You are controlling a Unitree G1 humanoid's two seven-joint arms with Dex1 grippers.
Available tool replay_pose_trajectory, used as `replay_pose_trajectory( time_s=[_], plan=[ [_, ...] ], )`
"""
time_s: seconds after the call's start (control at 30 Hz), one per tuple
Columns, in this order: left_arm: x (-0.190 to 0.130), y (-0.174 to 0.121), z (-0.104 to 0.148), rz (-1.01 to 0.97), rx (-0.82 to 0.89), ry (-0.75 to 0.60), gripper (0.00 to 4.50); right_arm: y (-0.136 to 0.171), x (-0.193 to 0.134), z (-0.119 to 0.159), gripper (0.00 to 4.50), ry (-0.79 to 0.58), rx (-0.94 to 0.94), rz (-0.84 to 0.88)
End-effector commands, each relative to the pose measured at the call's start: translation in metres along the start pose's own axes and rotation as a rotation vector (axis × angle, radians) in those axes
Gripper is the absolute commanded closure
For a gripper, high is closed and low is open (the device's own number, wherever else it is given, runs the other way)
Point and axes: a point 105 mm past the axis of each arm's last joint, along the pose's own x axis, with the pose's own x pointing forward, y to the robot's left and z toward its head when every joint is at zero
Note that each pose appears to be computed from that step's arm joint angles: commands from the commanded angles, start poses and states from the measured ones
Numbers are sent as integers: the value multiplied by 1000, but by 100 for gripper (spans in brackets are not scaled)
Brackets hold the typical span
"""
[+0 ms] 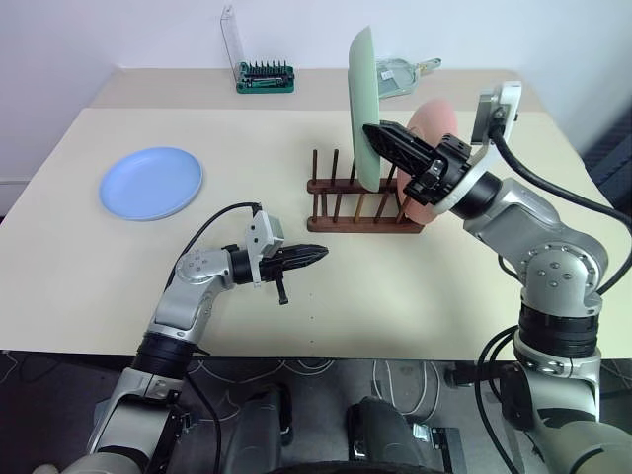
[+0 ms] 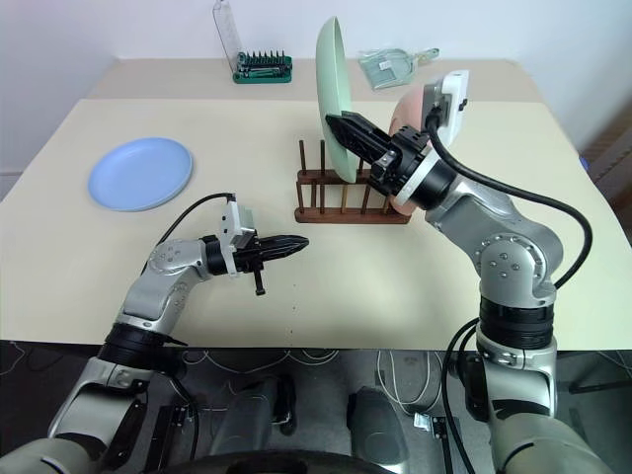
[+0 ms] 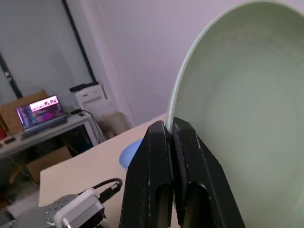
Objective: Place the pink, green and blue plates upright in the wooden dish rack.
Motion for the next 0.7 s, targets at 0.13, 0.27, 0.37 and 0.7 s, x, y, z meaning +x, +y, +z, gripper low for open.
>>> replay_pose_trajectory(
  time_s=[0.13, 0.27, 0.37, 0.7],
  plan=[
    [0, 1, 11, 0, 42, -25, 450, -8, -1, 3, 446, -30, 28, -8],
    [-1, 1, 11, 2, 42, -26, 450, -15, -4, 0, 446, -26, 39, -27],
    [0, 1, 11, 1, 43, -27, 450, -20, -6, -1, 446, -39, 67, -35],
    [4, -2, 20, -5, 54, -36, 450, -31, -12, -4, 446, -50, 170, -72]
  ],
)
